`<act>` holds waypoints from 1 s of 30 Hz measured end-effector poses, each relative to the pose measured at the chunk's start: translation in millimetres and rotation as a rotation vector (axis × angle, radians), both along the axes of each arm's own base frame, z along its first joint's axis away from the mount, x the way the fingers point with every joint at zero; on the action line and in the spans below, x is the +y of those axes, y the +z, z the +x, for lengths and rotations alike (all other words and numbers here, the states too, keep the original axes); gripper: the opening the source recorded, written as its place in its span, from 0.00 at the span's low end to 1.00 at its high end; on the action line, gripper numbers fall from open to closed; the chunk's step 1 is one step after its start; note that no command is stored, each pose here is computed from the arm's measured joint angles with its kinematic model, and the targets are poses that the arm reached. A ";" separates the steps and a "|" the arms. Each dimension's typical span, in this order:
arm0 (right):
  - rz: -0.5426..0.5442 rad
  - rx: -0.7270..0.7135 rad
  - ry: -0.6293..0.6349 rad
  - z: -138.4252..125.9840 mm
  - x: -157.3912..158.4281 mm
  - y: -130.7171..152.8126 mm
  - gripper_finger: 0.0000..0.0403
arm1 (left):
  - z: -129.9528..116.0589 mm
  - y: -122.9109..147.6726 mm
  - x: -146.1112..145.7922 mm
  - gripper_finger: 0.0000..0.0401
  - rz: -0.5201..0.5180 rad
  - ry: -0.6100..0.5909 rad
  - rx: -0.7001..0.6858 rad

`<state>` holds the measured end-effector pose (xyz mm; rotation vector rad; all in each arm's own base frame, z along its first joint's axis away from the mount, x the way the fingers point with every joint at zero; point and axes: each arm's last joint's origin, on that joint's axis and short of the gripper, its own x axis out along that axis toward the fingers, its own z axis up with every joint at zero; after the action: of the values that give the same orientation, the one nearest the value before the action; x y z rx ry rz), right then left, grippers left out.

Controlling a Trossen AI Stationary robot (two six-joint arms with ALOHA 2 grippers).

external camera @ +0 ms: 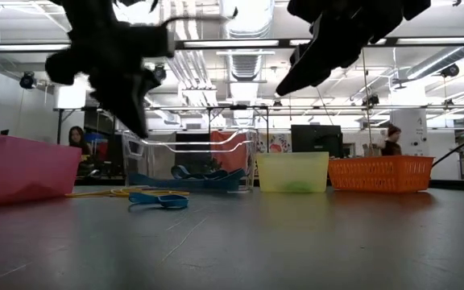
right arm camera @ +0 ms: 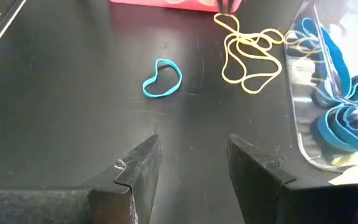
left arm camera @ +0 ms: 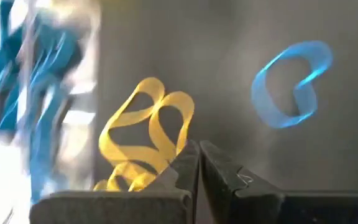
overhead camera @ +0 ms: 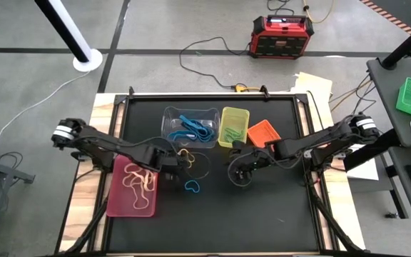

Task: Sort rubber bands into baskets
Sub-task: Put the yellow rubber band into the orange bin

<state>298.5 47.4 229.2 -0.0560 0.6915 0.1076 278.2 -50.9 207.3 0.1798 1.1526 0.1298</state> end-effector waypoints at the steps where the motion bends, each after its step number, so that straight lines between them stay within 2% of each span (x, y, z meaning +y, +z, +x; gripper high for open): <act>1: 0.003 0.001 -0.002 0.8 0.1 -1.0 0.43 | -2.9 -2.5 1.5 0.01 0.021 0.024 0.035; 5: 0.013 -0.001 -0.007 2.3 0.4 -2.2 0.43 | -2.8 -18.4 5.0 0.09 0.054 0.015 0.151; 11: 0.013 -0.003 -0.007 1.9 0.4 -1.5 0.43 | 4.6 -46.6 5.5 0.28 0.112 -0.101 0.289; 14: 0.022 -0.001 0.003 1.6 0.7 -1.3 0.43 | 7.2 -59.0 6.1 0.33 0.138 -0.121 0.340; 20: 0.023 0.000 0.008 1.6 0.9 -1.5 0.43 | 9.1 -69.1 13.7 0.33 0.155 -0.074 0.387; 27: 0.025 0.001 0.008 1.6 0.9 -1.6 0.43 | 7.8 -74.0 26.8 0.25 0.032 -0.016 0.422; 30: 0.026 0.001 0.007 1.6 0.9 -1.6 0.43 | 7.9 -74.7 27.5 0.19 0.033 -0.022 0.419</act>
<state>300.0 48.3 227.6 -0.0335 0.6905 0.1233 286.1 -23.4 132.7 0.2566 1.5659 0.0940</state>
